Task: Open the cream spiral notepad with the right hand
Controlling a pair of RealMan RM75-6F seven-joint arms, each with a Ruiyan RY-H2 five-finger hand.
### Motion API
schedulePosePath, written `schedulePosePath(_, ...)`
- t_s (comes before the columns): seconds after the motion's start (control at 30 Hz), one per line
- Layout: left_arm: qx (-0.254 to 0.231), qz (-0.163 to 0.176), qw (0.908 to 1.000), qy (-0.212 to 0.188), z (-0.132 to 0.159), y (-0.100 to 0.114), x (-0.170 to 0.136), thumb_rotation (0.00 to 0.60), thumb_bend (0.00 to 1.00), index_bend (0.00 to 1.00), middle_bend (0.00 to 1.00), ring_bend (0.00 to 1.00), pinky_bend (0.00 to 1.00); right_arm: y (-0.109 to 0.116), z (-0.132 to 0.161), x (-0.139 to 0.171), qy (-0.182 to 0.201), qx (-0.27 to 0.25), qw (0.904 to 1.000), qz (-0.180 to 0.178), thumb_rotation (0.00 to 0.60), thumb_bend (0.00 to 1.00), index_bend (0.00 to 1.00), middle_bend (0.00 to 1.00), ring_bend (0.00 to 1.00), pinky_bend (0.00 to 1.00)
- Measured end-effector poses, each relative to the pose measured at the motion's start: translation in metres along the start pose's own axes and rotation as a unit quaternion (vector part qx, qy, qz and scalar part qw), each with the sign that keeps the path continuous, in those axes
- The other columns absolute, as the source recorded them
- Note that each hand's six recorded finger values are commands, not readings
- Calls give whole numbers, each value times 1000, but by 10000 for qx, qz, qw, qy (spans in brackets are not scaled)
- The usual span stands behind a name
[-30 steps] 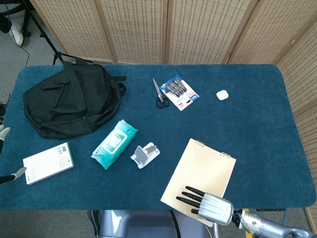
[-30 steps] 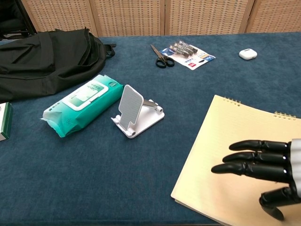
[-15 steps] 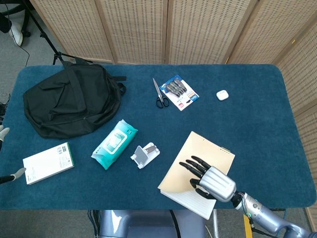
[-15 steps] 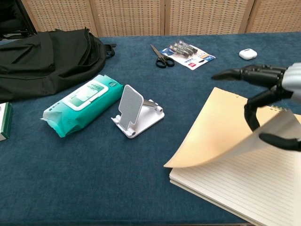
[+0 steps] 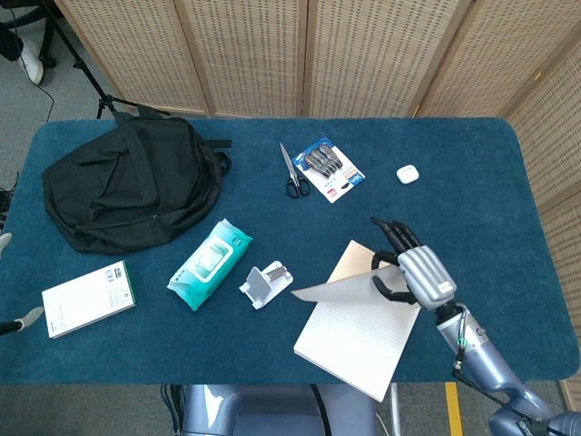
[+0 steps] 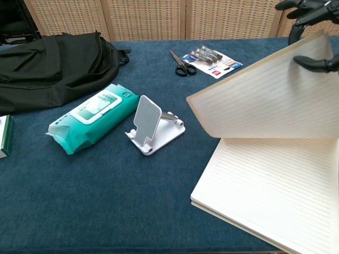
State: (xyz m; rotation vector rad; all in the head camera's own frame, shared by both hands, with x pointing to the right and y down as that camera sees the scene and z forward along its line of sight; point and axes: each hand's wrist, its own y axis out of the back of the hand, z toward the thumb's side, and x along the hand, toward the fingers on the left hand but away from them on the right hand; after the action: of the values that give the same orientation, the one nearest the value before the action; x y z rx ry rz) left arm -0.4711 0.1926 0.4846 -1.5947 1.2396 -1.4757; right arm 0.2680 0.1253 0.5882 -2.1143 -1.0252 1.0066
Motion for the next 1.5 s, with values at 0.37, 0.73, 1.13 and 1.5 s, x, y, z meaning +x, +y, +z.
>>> schedulePosePath(0.37, 49, -50, 10000, 51, -1, -2, 3, 600, 0, 0, 0, 0, 0, 45, -65, -51, -1276, -704, 9866, -734, 600, 724, 727, 20, 0, 0)
schedulePosePath(0.73, 179, -130, 9997, 108, 2, -9, 10, 600, 0, 0, 0, 0, 0, 94, -122, -91, -2007, -657, 9656, -1516, 600, 724, 727, 24, 0, 0)
schedulePosePath(1.13, 307, -180, 9991, 218, 6, -19, 18, 600, 0, 0, 0, 0, 0, 95, -175, -114, -2751, 179, 9464, -1683, 600, 58, 0, 0, 0, 0)
schedulePosePath(1.5, 298, -207, 9990, 250, 6, -20, 20, 600, 0, 0, 0, 0, 0, 92, -175, -114, -2560, 482, 9517, -1627, 600, 53, 0, 0, 0, 0)
